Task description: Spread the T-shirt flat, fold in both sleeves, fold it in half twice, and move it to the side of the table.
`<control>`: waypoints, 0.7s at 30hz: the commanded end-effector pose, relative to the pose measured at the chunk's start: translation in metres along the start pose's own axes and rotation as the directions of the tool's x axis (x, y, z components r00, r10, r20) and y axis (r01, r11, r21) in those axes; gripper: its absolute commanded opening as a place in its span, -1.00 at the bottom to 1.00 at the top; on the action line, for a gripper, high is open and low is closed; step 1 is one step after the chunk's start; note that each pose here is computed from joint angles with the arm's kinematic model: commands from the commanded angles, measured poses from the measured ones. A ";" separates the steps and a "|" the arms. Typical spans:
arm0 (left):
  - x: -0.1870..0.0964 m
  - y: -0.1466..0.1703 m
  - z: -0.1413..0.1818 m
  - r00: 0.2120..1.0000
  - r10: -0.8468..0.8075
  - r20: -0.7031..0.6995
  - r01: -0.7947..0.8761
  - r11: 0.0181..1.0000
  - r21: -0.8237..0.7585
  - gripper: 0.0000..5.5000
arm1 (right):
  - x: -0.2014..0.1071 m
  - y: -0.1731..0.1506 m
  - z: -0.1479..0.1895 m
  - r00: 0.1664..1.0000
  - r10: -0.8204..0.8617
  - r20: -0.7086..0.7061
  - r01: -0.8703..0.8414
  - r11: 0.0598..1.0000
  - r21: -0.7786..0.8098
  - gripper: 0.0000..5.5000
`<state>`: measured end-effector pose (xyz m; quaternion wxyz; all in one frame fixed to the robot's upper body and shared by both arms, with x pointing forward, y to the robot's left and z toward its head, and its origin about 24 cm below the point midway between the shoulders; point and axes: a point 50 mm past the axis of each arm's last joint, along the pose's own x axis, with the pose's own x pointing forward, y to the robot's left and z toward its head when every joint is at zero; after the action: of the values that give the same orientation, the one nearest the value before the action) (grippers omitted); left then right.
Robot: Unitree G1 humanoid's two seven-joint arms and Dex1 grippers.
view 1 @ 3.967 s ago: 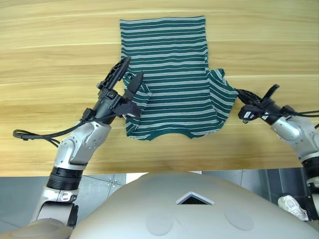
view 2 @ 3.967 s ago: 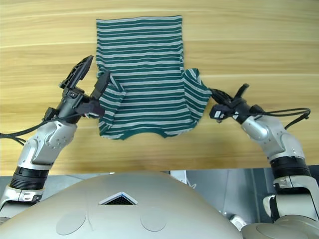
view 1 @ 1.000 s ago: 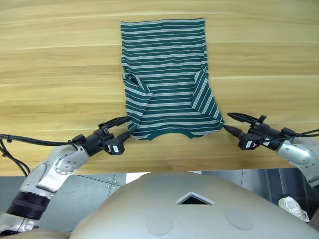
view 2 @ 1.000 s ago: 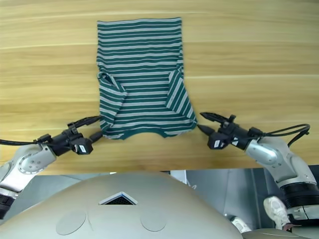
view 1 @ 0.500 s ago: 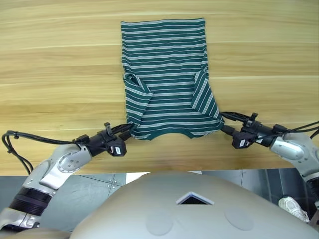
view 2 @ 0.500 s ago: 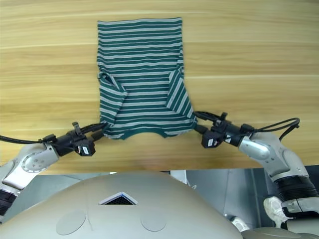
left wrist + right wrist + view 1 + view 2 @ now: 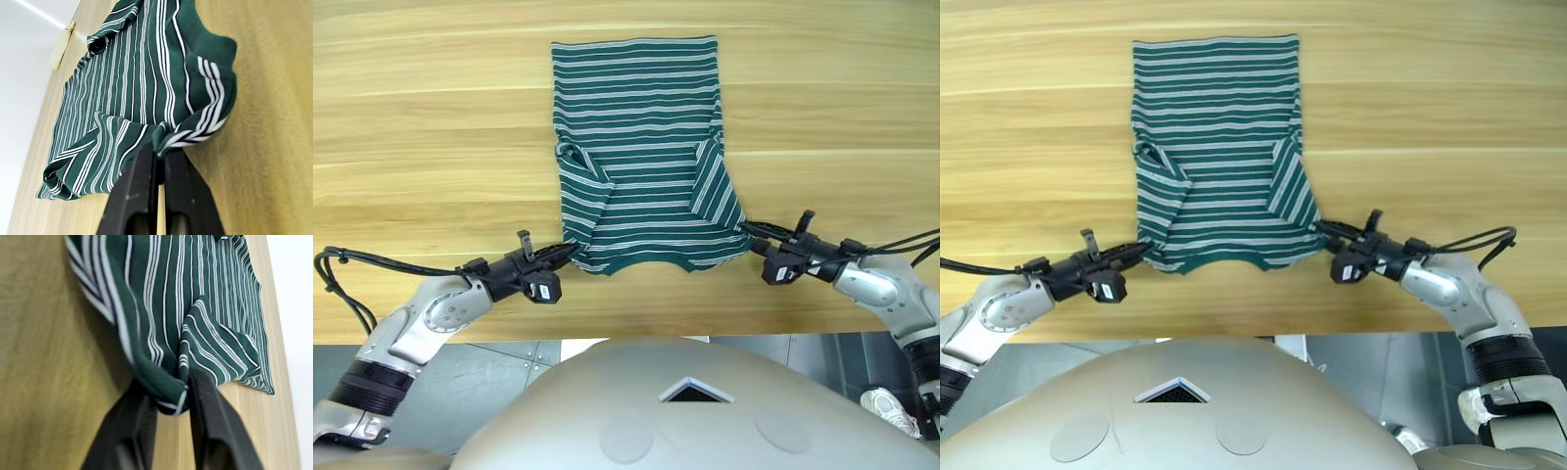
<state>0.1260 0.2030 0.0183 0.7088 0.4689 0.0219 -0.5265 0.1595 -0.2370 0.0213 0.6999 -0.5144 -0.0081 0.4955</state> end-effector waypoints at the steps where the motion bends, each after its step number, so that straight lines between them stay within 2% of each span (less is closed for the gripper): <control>1: 0.000 -0.047 -0.017 0.976 -0.182 -0.119 0.169 0.980 -0.109 -1.00 | -0.004 0.000 0.000 1.000 0.001 -0.014 -0.001 1.000 -0.004 -0.90; 3: 0.001 -0.051 -0.014 0.978 -0.188 -0.096 0.176 0.977 -0.120 -1.00 | -0.005 0.001 0.002 1.000 -0.005 -0.006 0.005 1.000 0.001 -0.99; 6: 0.001 -0.055 -0.006 0.980 -0.192 -0.055 0.182 0.972 -0.149 -1.00 | -0.006 0.004 0.005 1.000 -0.011 0.001 0.011 1.000 0.010 -1.00; 12: -0.011 -0.085 0.028 0.980 -0.176 0.095 0.198 0.917 -0.345 -1.00 | -0.028 0.020 0.029 0.998 -0.021 0.063 0.012 0.989 0.146 -1.00; 15: -0.019 -0.086 0.041 0.985 -0.112 0.134 0.158 0.898 -0.411 -1.00 | -0.041 0.022 0.037 0.998 -0.029 0.052 0.018 0.979 0.205 -1.00; 17: -0.023 -0.073 0.042 0.991 -0.027 0.132 0.080 0.905 -0.418 -1.00 | -0.045 0.019 0.040 0.997 -0.051 0.049 0.039 0.974 0.224 -1.00; 19: -0.022 -0.046 0.031 0.990 0.103 0.101 -0.057 0.920 -0.388 -1.00 | -0.040 0.010 0.039 0.993 -0.108 0.055 0.092 0.969 0.229 -1.00; 21: -0.015 -0.007 0.016 0.953 0.296 0.059 -0.261 0.907 -0.331 -1.00 | -0.028 -0.008 0.037 0.977 -0.202 0.068 0.184 0.960 0.210 -1.00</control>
<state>0.0655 0.1963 0.0164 0.8073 0.2890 0.0631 -0.5107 0.1101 -0.2377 0.0496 0.7763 -0.4136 0.0033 0.4757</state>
